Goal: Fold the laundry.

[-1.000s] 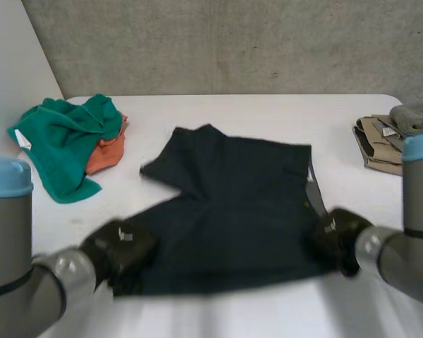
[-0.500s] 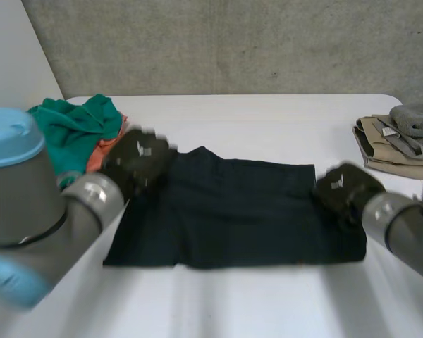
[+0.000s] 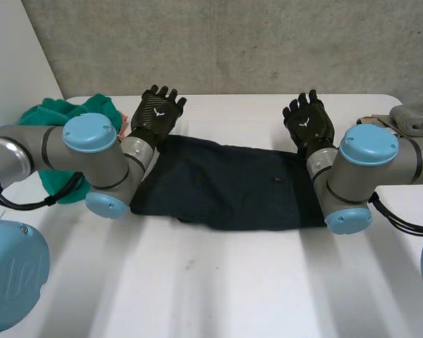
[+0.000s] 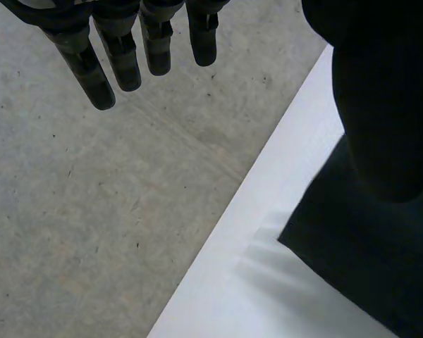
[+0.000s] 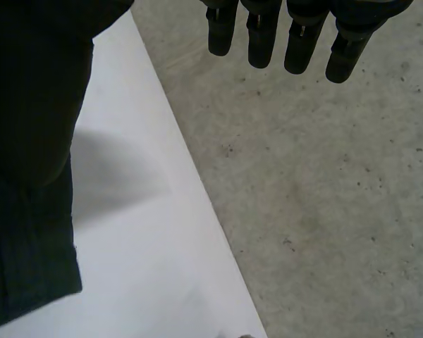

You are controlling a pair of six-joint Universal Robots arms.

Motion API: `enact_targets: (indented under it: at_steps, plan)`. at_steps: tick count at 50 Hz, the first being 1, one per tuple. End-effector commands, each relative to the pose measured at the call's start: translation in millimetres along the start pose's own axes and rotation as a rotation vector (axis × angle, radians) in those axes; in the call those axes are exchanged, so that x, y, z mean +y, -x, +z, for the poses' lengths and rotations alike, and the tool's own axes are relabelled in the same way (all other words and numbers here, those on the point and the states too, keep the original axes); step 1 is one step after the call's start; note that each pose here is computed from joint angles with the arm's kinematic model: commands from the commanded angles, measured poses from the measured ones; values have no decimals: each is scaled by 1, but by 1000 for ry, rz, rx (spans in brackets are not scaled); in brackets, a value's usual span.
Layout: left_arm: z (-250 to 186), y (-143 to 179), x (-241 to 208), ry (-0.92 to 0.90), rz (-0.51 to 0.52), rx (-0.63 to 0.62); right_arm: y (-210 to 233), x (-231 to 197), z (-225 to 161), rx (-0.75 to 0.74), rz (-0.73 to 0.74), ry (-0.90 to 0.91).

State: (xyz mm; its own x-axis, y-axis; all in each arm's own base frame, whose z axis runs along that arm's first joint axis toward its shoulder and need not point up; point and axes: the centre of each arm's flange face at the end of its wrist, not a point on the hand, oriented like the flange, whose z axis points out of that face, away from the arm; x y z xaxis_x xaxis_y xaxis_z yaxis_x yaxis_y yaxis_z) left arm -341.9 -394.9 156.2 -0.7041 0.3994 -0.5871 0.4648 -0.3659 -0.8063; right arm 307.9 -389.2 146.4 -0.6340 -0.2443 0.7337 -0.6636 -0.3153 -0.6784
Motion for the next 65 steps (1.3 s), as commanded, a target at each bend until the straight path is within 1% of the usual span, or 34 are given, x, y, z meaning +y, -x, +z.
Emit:
enact_targets:
  at_steps: [1, 4, 5, 7, 9, 10, 13, 16, 20, 25, 26, 28, 29, 31, 32, 33, 37, 38, 40, 44, 45, 46, 48, 49, 52, 53, 56, 59, 60, 63, 64, 65]
  plan:
    - [-18, 17, -26, 11, -19, -38, -38, -22, -35, -43, 126, 68]
    - [-35, 18, -34, 36, -64, -25, -52, -17, -62, -118, 244, 197]
    - [-45, 16, -35, 50, -92, -12, -52, -17, -67, -139, 271, 221]
    - [-52, 17, -38, 58, -114, -7, -48, -12, -88, -238, 374, 328]
    - [-62, 17, -41, 69, -150, 2, -43, -7, -97, -294, 415, 380]
    - [-66, 15, -40, 77, -163, 8, -39, 0, -105, -335, 450, 433]
    - [-74, 11, -42, 85, -192, 22, -35, 11, -111, -363, 476, 449]
    - [-77, 3, -47, 77, -206, 42, -28, 19, -109, -358, 496, 420]
    - [-79, -3, -51, 69, -206, 55, -14, 33, -102, -341, 480, 402]
    - [-81, -6, -56, 62, -208, 62, -14, 41, -100, -304, 457, 402]
    - [-82, -5, -60, 55, -207, 59, -17, 46, -101, -269, 422, 420]
    - [-84, -1, -66, 43, -206, 54, -30, 44, -101, -207, 376, 401]
    - [-85, 0, -68, 42, -206, 54, -50, 38, -102, -149, 322, 368]
    - [-87, 2, -71, 37, -209, 53, -70, 39, -104, -97, 245, 357]
    - [-90, 5, -74, 32, -209, 50, -78, 40, -106, -84, 200, 361]
    - [-91, 5, -75, 30, -207, 49, -86, 46, -109, -78, 97, 384]
    - [-97, 10, -81, 22, -209, 45, -92, 52, -109, -97, -146, 390]
    - [-98, 9, -81, 24, -210, 48, -93, 51, -108, -98, -181, 384]
    - [-101, 10, -81, 28, -216, 47, -91, 46, -106, -102, -230, 363]
    - [-105, 12, -82, 34, -250, 43, -62, -10, -99, -128, -281, 141]
    - [-106, 12, -82, 37, -259, 42, -45, -35, -101, -150, -289, 30]
    - [-107, 12, -82, 37, -270, 42, -34, -45, -102, -169, -291, -25]
    - [-110, 14, -83, 38, -295, 37, -6, -64, -110, -230, -295, -141]
    - [-111, 15, -84, 40, -303, 37, 20, -77, -121, -303, -296, -238]
    - [-115, 16, -85, 41, -323, 35, 57, -91, -144, -430, -305, -368]
    - [-116, 16, -86, 40, -325, 35, 75, -97, -158, -498, -317, -428]
    - [-118, 20, -90, 27, -325, 25, 99, -98, -171, -578, -336, -485]
    - [-118, 21, -93, 15, -324, 22, 99, -98, -166, -563, -330, -468]
    - [-117, 23, -95, 9, -324, 17, 95, -101, -161, -534, -307, -444]
    - [-116, 27, -101, -11, -324, 2, 85, -101, -153, -506, -200, -377]
    - [-115, 29, -102, -17, -323, -2, 73, -103, -147, -485, -80, -339]
    - [-114, 30, -104, -23, -323, -9, 62, -105, -144, -470, -4, -322]
